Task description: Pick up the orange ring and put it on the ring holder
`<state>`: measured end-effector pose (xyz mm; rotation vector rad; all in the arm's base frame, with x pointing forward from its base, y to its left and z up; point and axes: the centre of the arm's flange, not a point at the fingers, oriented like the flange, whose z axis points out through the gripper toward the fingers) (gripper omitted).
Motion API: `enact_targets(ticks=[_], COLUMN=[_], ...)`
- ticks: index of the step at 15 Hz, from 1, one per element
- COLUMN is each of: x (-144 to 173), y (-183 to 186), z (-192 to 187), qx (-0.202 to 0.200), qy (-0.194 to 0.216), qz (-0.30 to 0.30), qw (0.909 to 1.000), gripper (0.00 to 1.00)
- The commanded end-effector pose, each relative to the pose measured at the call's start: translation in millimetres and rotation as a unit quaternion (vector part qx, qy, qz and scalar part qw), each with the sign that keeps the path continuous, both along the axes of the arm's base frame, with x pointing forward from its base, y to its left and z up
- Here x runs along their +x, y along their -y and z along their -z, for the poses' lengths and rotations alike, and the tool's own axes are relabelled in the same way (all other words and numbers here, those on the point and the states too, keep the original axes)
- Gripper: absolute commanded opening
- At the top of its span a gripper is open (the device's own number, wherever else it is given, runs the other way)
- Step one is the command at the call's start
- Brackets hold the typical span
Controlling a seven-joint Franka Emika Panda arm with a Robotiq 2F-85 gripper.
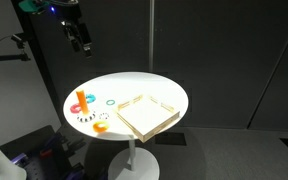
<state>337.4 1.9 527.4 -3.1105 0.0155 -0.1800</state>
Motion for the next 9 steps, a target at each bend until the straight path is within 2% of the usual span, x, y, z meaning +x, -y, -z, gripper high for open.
enact_targets(ticks=[1,5,9], x=[5.6,0.7,-7.0], y=[-3.8,-4.8,-4.9], z=[13.5,42.5,75.1], qx=[0.023,0.018,0.006], qy=[-0.054,-0.104,-0.118], qz=[-0.014,-0.03,-0.046], qw=[0.9982,0.994,0.9919], gripper=[1.0,1.0,1.0])
